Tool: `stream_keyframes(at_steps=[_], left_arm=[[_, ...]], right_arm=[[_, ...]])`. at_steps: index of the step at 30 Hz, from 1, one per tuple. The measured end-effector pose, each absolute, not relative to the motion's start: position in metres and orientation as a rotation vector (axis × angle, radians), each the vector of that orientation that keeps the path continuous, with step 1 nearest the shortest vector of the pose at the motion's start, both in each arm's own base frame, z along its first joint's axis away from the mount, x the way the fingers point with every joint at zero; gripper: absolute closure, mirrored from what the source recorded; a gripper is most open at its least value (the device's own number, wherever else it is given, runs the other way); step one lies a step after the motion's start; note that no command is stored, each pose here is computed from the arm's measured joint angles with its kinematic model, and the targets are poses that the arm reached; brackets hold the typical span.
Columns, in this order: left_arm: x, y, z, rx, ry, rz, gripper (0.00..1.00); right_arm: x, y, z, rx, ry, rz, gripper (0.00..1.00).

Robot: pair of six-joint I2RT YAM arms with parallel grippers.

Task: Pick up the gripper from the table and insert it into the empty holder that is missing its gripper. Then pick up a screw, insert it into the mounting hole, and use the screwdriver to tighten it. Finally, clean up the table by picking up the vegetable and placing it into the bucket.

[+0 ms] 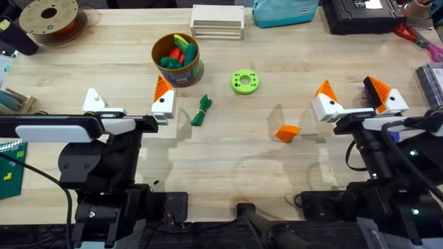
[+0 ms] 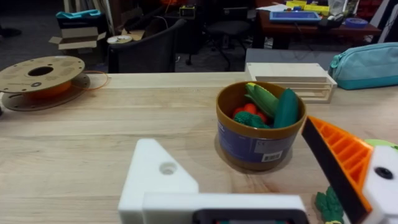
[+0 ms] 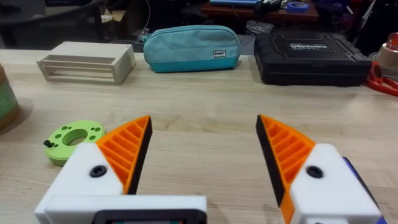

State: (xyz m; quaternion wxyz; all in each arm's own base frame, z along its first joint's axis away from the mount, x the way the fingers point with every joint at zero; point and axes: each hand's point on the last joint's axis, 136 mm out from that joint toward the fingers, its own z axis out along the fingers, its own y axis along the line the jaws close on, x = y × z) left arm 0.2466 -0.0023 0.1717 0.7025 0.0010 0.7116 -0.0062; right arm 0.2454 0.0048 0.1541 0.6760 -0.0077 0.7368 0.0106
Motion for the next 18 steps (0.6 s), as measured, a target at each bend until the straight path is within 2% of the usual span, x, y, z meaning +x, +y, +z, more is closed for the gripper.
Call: stream_keyframes(at_steps=[12, 16, 18], left_arm=[[0.245, -0.003, 0.173, -0.005, 1.598, -0.025, 0.015], [0.235, -0.008, 0.191, 0.006, 1.667, -0.063, 0.015], [0.228, -0.013, 0.204, 0.021, 1.718, -0.088, 0.014]], right_arm=[[0.246, 0.003, 0.166, -0.001, 1.612, 0.023, 0.012], [0.238, 0.004, 0.161, 0.016, 1.718, 0.043, 0.012], [0.231, 0.004, 0.174, 0.021, 1.759, 0.05, 0.012]])
